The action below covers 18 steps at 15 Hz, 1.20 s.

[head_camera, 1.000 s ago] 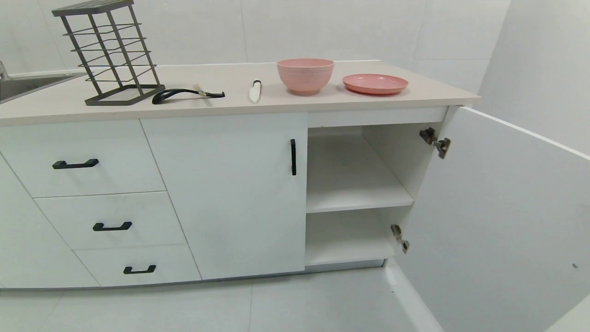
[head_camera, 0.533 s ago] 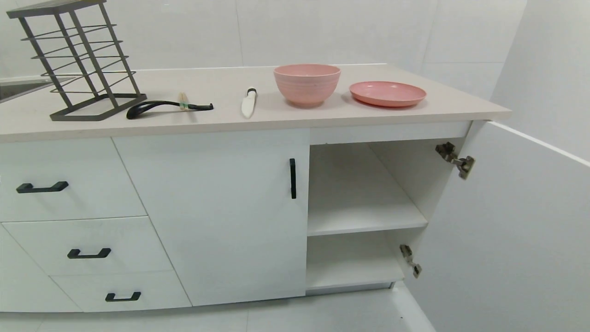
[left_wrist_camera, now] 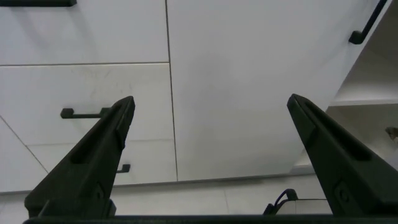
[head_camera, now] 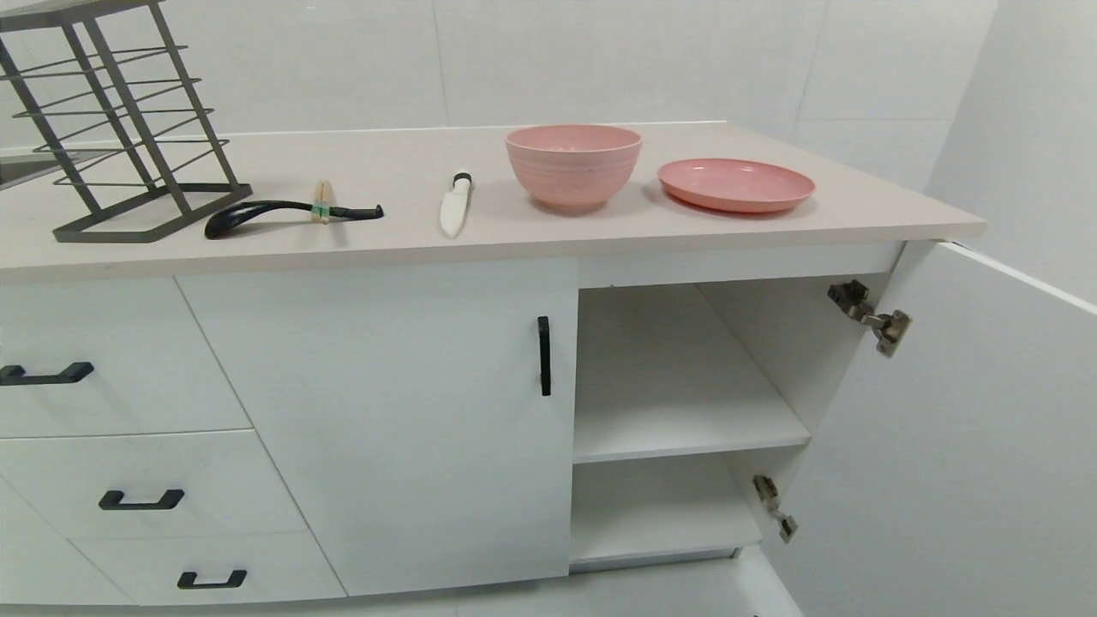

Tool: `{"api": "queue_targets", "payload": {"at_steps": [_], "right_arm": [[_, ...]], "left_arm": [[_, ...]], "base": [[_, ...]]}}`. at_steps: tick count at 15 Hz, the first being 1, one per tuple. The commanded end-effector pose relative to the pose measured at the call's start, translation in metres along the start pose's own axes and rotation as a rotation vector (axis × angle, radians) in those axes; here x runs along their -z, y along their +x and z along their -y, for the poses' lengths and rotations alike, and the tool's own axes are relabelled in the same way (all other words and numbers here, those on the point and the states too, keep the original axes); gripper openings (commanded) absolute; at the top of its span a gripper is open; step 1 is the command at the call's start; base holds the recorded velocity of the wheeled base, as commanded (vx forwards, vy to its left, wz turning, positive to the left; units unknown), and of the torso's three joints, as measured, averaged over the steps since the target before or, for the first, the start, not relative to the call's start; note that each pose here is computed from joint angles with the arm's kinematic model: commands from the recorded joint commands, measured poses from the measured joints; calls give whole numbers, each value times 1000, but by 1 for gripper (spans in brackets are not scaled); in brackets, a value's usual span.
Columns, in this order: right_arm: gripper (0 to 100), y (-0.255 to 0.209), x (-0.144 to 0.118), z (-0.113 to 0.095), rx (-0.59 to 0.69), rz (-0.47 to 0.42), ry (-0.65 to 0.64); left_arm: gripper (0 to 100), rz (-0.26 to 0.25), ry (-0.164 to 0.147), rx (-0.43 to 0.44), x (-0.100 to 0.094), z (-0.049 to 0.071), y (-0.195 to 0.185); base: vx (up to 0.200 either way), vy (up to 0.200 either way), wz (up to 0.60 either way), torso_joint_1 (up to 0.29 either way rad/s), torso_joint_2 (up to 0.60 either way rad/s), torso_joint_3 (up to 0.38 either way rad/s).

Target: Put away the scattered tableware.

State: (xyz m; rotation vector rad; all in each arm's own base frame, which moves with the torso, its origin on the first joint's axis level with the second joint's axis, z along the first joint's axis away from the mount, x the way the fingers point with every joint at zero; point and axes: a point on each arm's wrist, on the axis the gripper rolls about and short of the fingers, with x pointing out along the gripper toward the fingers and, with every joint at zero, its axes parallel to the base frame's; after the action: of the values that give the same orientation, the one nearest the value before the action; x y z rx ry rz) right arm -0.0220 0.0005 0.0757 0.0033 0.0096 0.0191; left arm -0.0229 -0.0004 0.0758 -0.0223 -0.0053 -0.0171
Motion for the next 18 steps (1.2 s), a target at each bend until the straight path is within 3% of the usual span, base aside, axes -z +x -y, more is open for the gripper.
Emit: {"api": "queue_targets", "payload": {"at_steps": [1,7,10,18], "right_arm": [[100,0,0,0,-1,-1,0],[100,0,0,0,-1,-1,0],[100,0,0,0,-1,-1,0],[100,0,0,0,2,-3,0]], "left_arm": [[100,-1,-1,0,0,0,0],[100,-1,-14,1,0,0,0],[100,-1,-16,1,0,0,0],[100,-1,-16,1,0,0,0]], "base": [[0,-200,0,2,2,2],[0,0,0,0,0,0],[200,0,0,2,-1,4],[0,0,0,45,-45,-11]]}}
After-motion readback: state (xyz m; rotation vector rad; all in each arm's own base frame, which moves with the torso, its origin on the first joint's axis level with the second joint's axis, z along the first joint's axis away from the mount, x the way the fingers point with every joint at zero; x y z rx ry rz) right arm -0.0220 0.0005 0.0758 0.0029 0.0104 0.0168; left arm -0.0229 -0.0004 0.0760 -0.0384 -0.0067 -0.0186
